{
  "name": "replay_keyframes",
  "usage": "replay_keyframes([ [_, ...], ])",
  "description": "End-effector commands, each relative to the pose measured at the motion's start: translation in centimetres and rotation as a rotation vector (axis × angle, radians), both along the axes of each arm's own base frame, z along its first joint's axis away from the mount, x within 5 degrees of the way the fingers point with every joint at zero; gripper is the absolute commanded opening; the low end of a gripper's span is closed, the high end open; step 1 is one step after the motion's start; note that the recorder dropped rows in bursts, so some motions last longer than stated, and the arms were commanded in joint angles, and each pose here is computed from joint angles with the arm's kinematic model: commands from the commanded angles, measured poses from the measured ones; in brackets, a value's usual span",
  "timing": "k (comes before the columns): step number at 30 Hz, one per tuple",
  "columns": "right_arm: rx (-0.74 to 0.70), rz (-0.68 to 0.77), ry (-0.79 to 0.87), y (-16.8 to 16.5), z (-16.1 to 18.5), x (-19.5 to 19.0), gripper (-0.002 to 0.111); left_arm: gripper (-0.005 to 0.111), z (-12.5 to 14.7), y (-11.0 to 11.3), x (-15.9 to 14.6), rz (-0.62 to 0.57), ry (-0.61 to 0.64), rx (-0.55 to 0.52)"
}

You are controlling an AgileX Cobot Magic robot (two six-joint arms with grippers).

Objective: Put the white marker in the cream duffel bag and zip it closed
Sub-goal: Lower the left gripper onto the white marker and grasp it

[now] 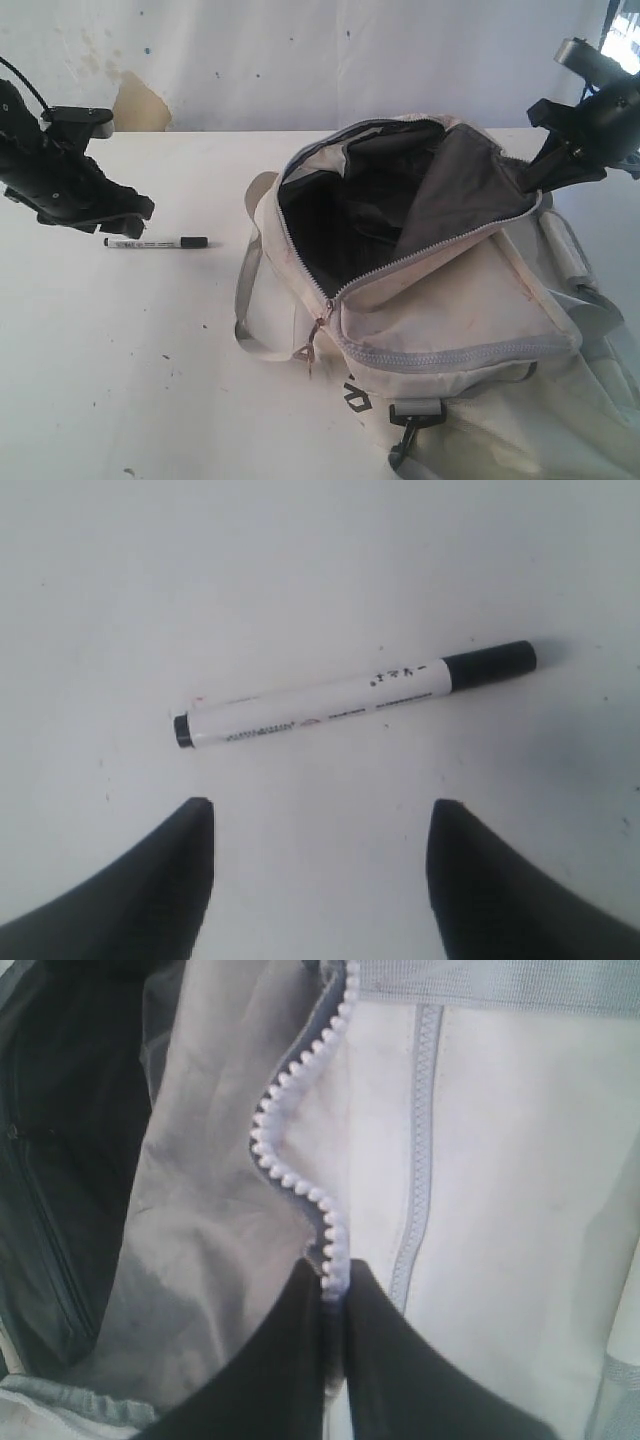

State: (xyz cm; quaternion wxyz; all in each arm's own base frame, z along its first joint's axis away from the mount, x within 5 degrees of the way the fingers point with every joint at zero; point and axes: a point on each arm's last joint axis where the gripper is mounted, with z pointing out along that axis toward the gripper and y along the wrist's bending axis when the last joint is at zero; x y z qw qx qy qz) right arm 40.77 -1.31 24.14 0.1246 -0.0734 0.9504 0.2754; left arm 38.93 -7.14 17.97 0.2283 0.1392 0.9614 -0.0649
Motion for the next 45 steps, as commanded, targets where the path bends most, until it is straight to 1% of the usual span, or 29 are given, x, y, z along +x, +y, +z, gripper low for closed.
replay_keyframes([
  [1, -0.015, -0.011, -0.015, -0.5, 0.5, -0.2, 0.000, 0.065, -0.5, 0.0, 0.6, -0.185, -0.074, 0.090],
  [2, -0.015, -0.011, -0.015, -0.5, 0.5, -0.2, 0.000, 0.066, -0.6, 0.0, 0.8, -0.243, -0.094, 0.119],
  [4, -0.015, -0.011, -0.015, -0.5, 0.5, -0.2, 0.000, 0.066, -0.8, -0.1, 1.2, -0.317, -0.156, 0.159],
  [5, -0.015, -0.011, -0.015, -0.5, 0.5, -0.2, 0.000, 0.066, -0.8, -0.2, 1.4, -0.330, -0.178, 0.159],
  [7, -0.015, -0.011, -0.015, -0.5, 0.5, -0.2, 0.000, 0.066, -1.3, -0.4, 1.5, -0.341, -0.181, 0.143],
  [10, -0.015, -0.011, -0.015, -0.5, 0.5, -0.2, 0.000, 0.066, -1.9, -0.5, 1.6, -0.392, -0.178, 0.157],
  [15, -0.015, -0.011, -0.015, -0.5, 0.5, -0.2, 0.000, 0.066, -2.2, -0.7, 1.8, -0.363, -0.176, 0.124],
  [22, -0.015, -0.011, -0.015, -0.5, 0.5, -0.2, 0.000, 0.066, -1.1, -1.4, 2.7, -0.362, -0.094, 0.045],
  [24, -0.015, -0.011, -0.015, -0.5, 0.5, -0.2, 0.000, 0.066, -1.0, -1.5, 3.0, -0.371, -0.080, 0.035],
  [26, -0.015, -0.011, -0.015, -0.5, 0.5, -0.2, 0.000, 0.066, -1.2, -1.5, 3.3, -0.391, -0.068, 0.050],
  [30, -0.015, -0.011, -0.015, -0.5, 0.5, -0.2, 0.000, 0.066, -1.9, -1.4, 3.9, -0.409, -0.084, 0.090],
  [33, -0.015, -0.011, -0.015, -0.5, 0.5, -0.2, 0.000, 0.066, -2.8, -1.4, 4.0, -0.469, -0.081, 0.117],
  [38, -0.015, -0.011, -0.015, -0.5, 0.5, -0.2, 0.000, 0.066, -5.0, -1.4, 4.1, -0.483, -0.043, 0.117],
  [40, -0.015, -0.011, -0.015, -0.5, 0.5, -0.2, 0.000, 0.065, -5.4, -1.5, 4.0, -0.488, -0.021, 0.109],
  [41, -0.015, -0.011, -0.015, -0.5, 0.5, -0.2, 0.000, 0.063, -5.4, -1.5, 4.0, -0.488, -0.020, 0.108],
  [42, -0.015, -0.011, -0.015, -0.5, 0.5, -0.2, 0.000, 0.056, -5.4, -1.5, 4.0, -0.487, -0.024, 0.110],
  [43, -0.015, -0.011, -0.015, -0.5, 0.5, -0.2, 0.000, 0.047, -5.4, -1.5, 4.0, -0.487, -0.024, 0.110],
  [44, -0.015, -0.011, -0.015, -0.5, 0.5, -0.2, 0.000, 0.035, -5.4, -1.5, 4.0, -0.488, -0.021, 0.109],
  [45, -0.015, -0.011, -0.015, -0.5, 0.5, -0.2, 0.000, 0.029, -5.4, -1.5, 4.0, -0.489, -0.019, 0.108],
])
